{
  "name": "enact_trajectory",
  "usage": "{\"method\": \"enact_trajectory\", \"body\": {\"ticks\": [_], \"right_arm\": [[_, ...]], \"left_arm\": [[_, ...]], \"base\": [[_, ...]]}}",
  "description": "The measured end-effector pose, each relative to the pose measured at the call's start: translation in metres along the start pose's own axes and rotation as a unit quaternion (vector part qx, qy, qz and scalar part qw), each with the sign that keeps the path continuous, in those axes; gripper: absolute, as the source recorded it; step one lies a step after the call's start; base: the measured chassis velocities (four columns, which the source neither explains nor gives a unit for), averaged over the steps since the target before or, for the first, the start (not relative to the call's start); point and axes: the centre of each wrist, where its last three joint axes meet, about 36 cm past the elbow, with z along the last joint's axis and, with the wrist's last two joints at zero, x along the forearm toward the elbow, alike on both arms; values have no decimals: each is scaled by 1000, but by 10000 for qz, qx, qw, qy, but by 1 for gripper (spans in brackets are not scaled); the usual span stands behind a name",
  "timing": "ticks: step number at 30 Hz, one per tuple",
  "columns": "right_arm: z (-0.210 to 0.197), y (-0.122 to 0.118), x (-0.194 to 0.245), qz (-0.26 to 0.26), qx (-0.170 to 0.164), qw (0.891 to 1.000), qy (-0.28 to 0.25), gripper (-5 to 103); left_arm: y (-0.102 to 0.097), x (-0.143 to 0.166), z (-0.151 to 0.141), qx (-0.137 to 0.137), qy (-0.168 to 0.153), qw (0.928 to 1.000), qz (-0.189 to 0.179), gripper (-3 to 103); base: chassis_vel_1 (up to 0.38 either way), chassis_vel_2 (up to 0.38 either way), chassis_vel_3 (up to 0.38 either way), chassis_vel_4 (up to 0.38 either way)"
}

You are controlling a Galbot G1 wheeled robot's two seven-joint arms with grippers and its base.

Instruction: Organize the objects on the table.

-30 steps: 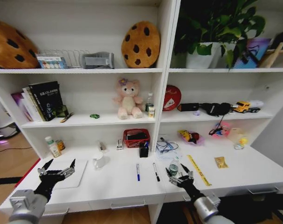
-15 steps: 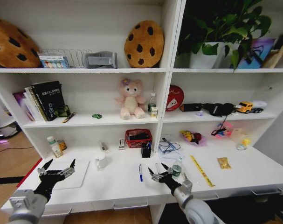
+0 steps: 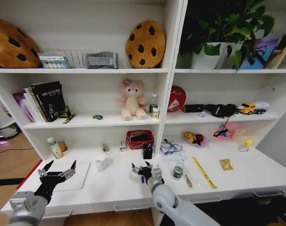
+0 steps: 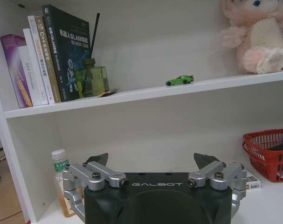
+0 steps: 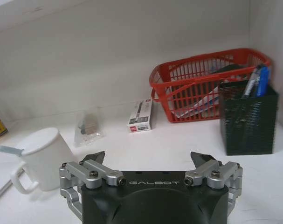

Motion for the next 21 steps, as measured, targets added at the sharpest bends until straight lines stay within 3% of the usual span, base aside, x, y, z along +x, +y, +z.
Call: {"method": "enact_trajectory", "body": {"ticks": [2, 4, 7, 11, 21], "right_arm": [[-16, 38, -15, 241, -200, 9994, 143, 100], [-20, 44, -18, 392, -204, 9989, 134, 100], [-27, 37, -17, 649, -192, 9976, 136, 100], [-19, -9, -1, 1113, -130, 9931, 346, 100], [-7, -9, -9, 1086, -282, 9919, 595, 100]], "left_arm": [[0, 0, 0, 0, 0, 10000, 0, 100], [0, 0, 0, 0, 0, 10000, 0, 100], [0, 0, 0, 0, 0, 10000, 0, 100], [0, 0, 0, 0, 0, 10000, 1, 100], [0, 0, 0, 0, 0, 10000, 0, 100]], "base": [[0, 0, 0, 0], [0, 0, 0, 0], [0, 0, 0, 0], [0, 0, 0, 0], [0, 0, 0, 0]]}}
